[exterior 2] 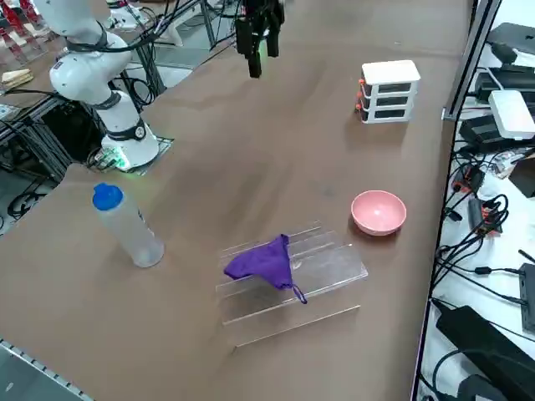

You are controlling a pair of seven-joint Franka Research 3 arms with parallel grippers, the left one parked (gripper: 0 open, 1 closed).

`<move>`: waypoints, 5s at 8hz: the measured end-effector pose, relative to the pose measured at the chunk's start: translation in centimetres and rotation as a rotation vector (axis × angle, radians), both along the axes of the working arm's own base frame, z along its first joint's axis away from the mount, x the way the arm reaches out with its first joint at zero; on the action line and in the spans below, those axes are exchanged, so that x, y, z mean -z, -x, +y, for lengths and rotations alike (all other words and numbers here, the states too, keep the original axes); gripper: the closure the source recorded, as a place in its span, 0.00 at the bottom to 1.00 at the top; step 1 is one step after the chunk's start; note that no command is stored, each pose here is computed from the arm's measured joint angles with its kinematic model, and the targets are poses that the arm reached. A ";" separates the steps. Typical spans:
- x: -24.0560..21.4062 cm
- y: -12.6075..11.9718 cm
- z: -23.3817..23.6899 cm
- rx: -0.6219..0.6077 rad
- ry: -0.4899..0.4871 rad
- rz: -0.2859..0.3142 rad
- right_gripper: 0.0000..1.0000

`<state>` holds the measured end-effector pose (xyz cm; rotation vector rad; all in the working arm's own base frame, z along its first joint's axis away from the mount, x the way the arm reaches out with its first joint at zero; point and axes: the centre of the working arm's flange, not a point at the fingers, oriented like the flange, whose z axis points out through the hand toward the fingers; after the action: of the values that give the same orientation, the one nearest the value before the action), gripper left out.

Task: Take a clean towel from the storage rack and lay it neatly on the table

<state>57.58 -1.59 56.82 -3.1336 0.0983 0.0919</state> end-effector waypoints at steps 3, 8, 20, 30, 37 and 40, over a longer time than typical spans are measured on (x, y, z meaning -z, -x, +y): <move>5.4 -2.7 -1.1 -0.086 0.002 0.040 0.00; 7.2 -10.0 -17.2 -0.481 0.033 -0.075 0.00; 20.5 -10.0 -37.3 -0.465 -0.043 -0.385 0.14; 22.7 -10.2 -37.3 -0.439 -0.102 -0.428 0.40; 22.2 -10.4 -37.1 -0.442 -0.102 -0.436 0.95; 19.6 -10.6 -36.1 -0.458 -0.134 -0.432 0.96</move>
<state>68.15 -37.67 37.23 -2.8946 -0.5948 -0.5475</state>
